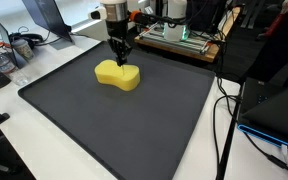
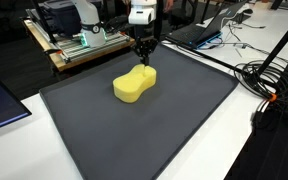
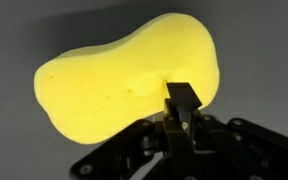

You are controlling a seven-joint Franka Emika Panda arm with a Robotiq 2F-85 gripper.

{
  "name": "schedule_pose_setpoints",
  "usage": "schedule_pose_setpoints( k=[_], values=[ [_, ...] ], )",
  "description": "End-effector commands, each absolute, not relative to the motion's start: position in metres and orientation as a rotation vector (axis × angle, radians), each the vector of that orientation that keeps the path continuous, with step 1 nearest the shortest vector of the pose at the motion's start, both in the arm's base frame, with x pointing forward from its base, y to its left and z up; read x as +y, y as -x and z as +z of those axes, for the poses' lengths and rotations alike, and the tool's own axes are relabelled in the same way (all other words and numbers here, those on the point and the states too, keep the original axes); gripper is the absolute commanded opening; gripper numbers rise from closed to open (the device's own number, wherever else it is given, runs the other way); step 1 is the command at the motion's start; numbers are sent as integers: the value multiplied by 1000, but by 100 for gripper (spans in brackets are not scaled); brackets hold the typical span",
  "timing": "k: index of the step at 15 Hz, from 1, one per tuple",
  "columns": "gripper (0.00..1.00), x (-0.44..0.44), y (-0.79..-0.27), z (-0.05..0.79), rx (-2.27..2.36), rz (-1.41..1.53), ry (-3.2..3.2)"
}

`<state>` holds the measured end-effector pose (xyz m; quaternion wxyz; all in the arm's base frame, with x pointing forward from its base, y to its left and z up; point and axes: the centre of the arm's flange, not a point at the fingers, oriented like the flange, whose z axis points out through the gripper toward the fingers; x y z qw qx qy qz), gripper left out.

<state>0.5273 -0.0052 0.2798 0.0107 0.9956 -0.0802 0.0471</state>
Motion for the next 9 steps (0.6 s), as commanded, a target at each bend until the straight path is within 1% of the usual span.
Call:
schedule_pose_setpoints(
  k=[1,9],
  values=[
    [3,-3,-518,278,-264,97,-3113],
    [3,-16,-506,348,-286,188,-3118]
  ],
)
